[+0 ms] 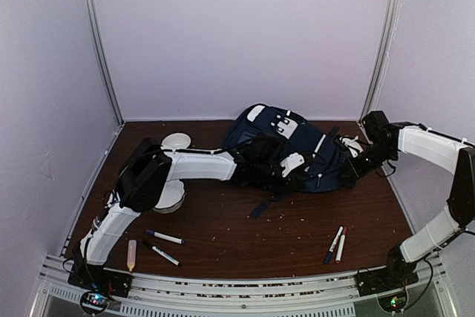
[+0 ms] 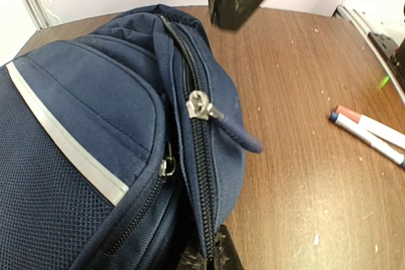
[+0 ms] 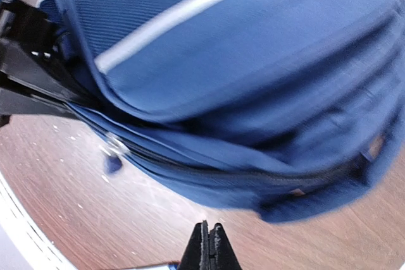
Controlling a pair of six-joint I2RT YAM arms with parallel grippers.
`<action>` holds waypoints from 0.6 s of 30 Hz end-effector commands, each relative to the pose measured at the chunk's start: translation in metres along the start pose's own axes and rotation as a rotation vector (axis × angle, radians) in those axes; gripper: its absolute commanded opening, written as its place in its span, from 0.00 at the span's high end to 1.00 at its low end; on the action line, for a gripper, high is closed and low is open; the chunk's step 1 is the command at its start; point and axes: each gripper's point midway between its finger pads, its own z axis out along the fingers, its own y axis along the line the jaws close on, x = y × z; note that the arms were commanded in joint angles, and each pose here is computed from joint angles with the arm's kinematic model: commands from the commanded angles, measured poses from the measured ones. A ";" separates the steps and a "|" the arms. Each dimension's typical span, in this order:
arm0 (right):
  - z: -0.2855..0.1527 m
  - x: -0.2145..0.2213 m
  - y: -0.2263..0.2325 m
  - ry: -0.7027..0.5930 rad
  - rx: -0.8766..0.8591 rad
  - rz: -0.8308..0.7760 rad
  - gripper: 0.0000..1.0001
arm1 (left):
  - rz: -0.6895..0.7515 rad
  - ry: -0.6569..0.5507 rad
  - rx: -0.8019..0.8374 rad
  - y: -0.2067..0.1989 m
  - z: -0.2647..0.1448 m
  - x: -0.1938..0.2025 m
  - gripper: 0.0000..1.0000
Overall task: Pack the student bag
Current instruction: Grab the largest pocket of the student bag, then zip the student bag into the largest pocket of the bag.
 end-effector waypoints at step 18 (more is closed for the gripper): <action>0.009 -0.040 0.053 -0.136 -0.130 -0.090 0.77 | -0.046 -0.294 0.035 0.008 -0.046 -0.104 1.00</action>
